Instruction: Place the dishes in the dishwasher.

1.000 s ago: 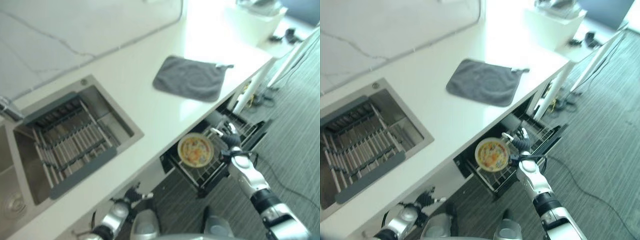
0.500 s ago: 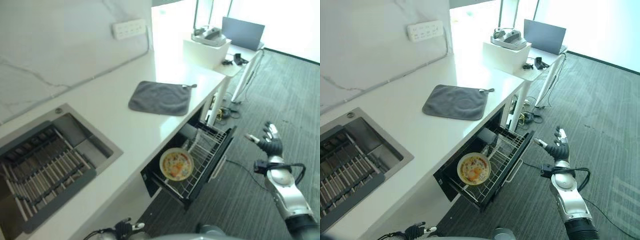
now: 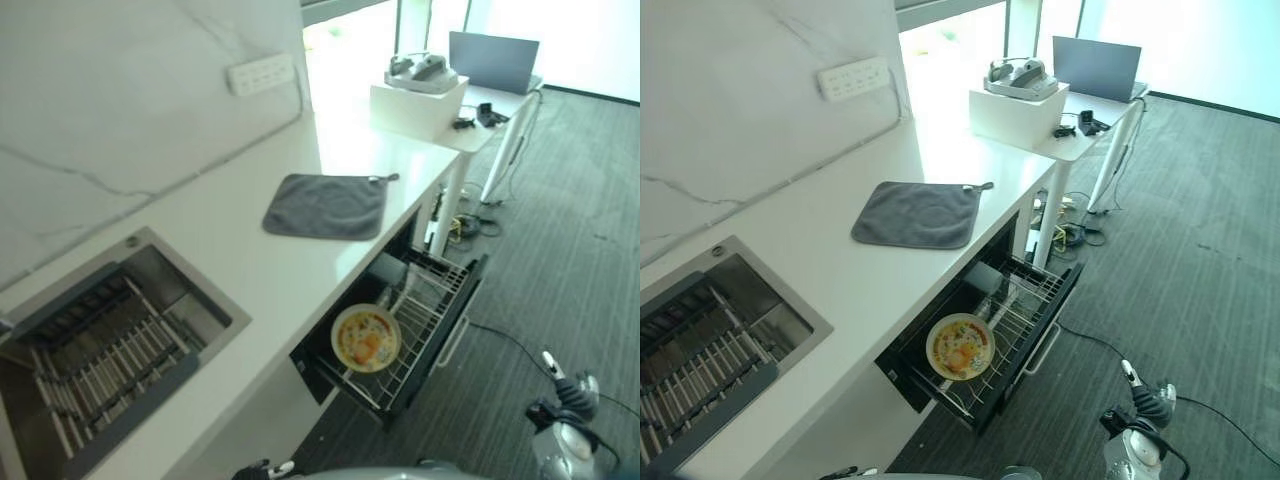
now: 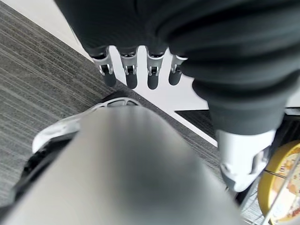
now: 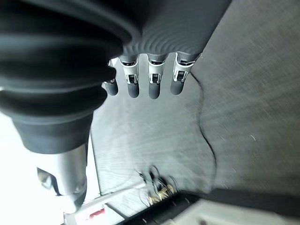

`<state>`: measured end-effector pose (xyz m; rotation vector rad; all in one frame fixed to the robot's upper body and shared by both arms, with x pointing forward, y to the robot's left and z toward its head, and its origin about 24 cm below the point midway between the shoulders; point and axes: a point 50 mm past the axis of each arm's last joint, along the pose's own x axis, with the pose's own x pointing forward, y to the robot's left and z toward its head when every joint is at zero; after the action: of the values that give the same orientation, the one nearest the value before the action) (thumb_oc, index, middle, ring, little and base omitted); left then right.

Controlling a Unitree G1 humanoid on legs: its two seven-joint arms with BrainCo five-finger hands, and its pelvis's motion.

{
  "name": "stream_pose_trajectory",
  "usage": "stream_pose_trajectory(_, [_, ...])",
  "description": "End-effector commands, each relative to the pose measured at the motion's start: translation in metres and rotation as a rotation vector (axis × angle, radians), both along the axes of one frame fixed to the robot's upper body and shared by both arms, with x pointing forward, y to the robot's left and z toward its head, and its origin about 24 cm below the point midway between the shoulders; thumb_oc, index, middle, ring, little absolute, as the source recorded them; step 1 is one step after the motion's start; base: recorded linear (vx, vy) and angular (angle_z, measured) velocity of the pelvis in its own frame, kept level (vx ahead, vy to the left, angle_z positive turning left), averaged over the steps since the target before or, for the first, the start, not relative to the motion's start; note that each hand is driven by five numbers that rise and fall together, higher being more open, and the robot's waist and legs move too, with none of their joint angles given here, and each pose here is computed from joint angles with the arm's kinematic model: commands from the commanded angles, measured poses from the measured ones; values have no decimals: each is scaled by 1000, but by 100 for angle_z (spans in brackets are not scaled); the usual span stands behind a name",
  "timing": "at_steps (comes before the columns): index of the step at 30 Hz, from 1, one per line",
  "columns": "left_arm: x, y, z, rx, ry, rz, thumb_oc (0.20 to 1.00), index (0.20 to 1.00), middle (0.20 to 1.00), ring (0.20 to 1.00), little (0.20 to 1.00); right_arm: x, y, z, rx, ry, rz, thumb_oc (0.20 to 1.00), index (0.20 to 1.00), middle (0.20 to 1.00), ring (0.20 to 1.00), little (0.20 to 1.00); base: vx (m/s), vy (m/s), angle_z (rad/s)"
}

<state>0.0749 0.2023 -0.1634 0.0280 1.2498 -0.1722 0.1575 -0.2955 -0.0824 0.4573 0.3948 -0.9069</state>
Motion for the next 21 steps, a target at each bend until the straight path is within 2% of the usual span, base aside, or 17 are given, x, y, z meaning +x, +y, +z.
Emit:
stream_pose_trajectory(1, [35,-2,8,23,-88,-104,1000,1000,1000,1000,1000,43,11,23,104,-281,120,1000,1000,1000,1000,1000,51,53,31])
stream_pose_trajectory(7, [67,-17,16,30,-176,-145,1000,1000,1000,1000,1000,85,26,42,215,-449,294,1000,1000,1000,1000,1000,-64,39,24])
stream_pose_trajectory(12, [78,-18,21,36,-226,-138,1000,1000,1000,1000,1000,100,37,48,301,-534,425,1000,1000,1000,1000,1000,-51,11,14])
stream_pose_trajectory(16, [82,-13,24,44,-250,-128,1000,1000,1000,1000,1000,114,45,67,291,-629,613,1000,1000,1000,1000,1000,-26,30,15])
stream_pose_trajectory(21, [84,-5,27,48,-264,-133,1000,1000,1000,1000,1000,130,55,89,227,-646,823,1000,1000,1000,1000,1000,24,26,11])
